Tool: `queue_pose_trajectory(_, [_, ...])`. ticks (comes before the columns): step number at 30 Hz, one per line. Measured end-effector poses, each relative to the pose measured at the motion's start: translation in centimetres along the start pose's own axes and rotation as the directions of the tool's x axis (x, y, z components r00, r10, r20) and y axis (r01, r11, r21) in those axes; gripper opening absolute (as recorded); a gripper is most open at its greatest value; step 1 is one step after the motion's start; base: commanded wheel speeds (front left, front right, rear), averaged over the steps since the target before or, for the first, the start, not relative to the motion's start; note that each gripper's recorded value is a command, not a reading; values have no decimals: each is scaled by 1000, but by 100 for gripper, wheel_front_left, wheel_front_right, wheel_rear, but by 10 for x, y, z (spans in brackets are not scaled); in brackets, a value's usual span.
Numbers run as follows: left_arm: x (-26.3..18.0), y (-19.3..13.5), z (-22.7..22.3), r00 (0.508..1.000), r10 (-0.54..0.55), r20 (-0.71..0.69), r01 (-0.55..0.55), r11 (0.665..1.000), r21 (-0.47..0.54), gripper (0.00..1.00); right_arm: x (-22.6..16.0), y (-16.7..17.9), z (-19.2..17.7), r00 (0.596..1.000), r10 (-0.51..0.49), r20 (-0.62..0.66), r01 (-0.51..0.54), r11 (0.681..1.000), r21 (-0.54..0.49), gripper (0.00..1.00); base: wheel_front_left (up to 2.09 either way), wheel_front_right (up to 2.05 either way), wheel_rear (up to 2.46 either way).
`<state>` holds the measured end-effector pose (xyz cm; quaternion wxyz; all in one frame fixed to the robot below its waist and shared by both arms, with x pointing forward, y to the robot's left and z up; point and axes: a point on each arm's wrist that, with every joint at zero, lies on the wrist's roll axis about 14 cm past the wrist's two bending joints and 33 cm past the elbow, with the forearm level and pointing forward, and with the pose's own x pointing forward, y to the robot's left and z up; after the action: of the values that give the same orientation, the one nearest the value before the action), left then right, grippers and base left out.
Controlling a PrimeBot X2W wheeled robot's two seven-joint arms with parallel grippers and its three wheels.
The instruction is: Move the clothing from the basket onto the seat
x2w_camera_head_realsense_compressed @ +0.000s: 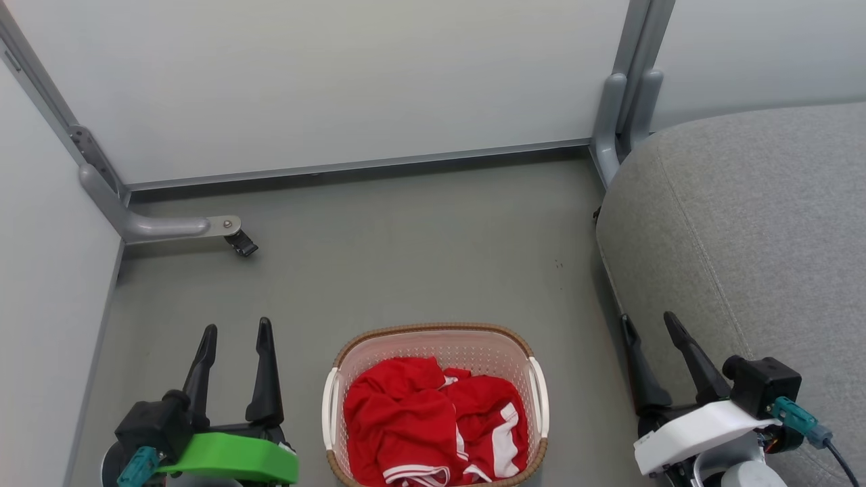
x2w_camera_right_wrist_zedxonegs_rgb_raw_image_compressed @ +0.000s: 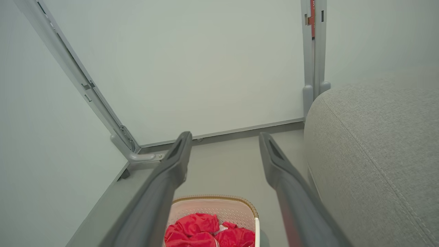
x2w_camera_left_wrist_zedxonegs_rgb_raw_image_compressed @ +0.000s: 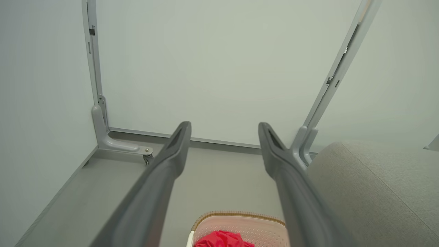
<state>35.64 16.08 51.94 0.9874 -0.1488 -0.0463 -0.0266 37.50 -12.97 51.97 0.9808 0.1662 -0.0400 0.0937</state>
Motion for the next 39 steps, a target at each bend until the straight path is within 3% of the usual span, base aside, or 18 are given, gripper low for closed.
queue_pose_trajectory(21, [-6, -10, -3, 999, -46, 7, 44, 985, 164, 100, -2, 5, 2, 999, 34, 16, -32, 990, -134, 100, 0, 0, 0])
queue_pose_trajectory(39, [-11, -12, -9, 999, -52, -8, 52, 980, 193, 100, -5, 8, 2, 999, 50, 18, -46, 983, -177, 100, 0, 0, 0])
